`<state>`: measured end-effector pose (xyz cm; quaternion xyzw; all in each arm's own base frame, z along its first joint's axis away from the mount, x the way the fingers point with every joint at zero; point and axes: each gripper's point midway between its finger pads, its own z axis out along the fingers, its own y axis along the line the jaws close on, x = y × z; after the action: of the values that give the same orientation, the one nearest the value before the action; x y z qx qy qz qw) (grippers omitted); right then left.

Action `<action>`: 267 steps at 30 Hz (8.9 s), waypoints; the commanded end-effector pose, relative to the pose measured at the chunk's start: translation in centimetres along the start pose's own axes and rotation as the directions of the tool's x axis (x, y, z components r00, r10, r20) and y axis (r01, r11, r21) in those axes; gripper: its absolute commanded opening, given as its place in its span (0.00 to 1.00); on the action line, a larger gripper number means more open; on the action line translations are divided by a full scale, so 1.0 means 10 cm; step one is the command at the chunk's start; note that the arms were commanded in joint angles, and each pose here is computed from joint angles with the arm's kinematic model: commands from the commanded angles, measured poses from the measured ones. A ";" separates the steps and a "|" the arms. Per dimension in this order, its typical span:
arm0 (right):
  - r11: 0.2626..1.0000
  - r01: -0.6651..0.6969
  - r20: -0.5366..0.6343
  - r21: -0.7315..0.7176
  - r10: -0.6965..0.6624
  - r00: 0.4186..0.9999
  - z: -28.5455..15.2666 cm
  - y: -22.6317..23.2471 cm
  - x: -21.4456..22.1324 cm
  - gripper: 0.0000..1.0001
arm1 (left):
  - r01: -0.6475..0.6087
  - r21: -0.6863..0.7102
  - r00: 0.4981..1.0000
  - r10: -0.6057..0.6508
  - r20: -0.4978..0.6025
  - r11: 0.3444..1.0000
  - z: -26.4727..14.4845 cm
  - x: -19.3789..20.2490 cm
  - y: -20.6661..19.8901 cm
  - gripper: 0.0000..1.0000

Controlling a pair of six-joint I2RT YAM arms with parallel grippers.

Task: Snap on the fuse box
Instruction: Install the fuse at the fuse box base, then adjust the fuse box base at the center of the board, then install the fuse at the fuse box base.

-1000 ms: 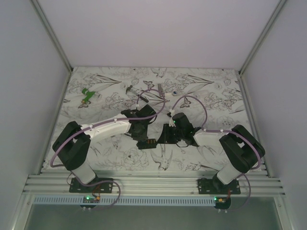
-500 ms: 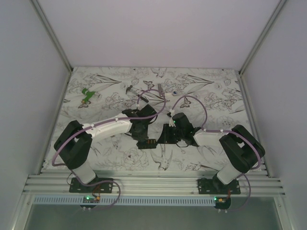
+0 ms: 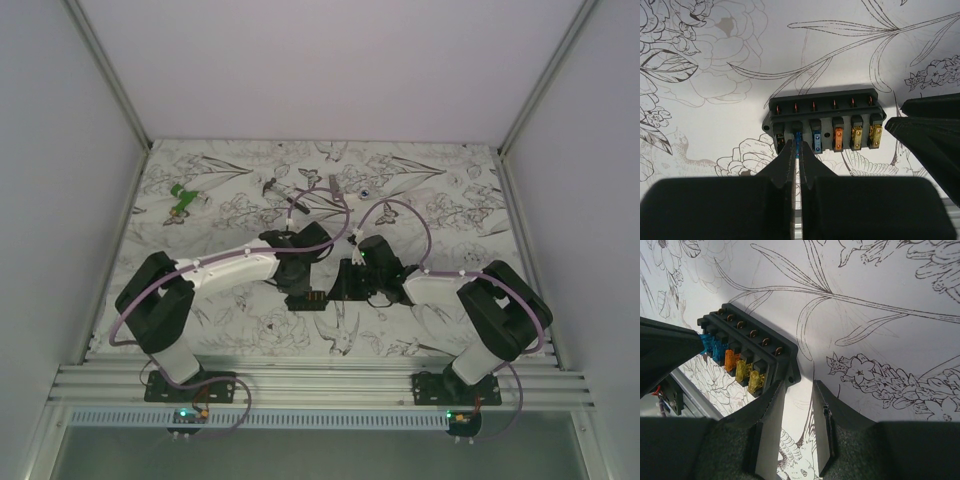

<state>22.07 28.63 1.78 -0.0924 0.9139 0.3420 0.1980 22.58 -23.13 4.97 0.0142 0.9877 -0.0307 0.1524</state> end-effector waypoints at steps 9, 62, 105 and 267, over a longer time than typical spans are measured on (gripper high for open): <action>1.000 0.020 -0.021 0.013 -0.020 1.000 0.03 0.02 0.03 0.35 | -0.053 -0.229 0.988 0.017 -0.156 0.972 0.34 0.55 0.40 0.00; 0.999 0.036 -0.029 0.017 -0.035 0.999 0.03 0.11 0.03 0.36 | -0.012 -0.235 0.982 -0.033 -0.186 0.972 0.40 0.73 0.69 0.00; 0.999 0.043 -0.035 0.034 -0.042 0.999 0.01 0.13 0.02 0.36 | -0.001 -0.296 0.967 -0.075 -0.243 0.955 0.33 1.16 1.13 0.00; 0.822 0.415 -0.341 0.391 -0.290 0.894 -0.42 -0.12 -0.04 0.15 | 0.305 0.396 0.947 -0.230 -0.225 0.866 0.48 0.25 -0.51 0.45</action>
<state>21.99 26.02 4.69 -0.2285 0.9563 0.0861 0.1610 21.92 -30.50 2.10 -0.0766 0.9415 -0.3246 0.0485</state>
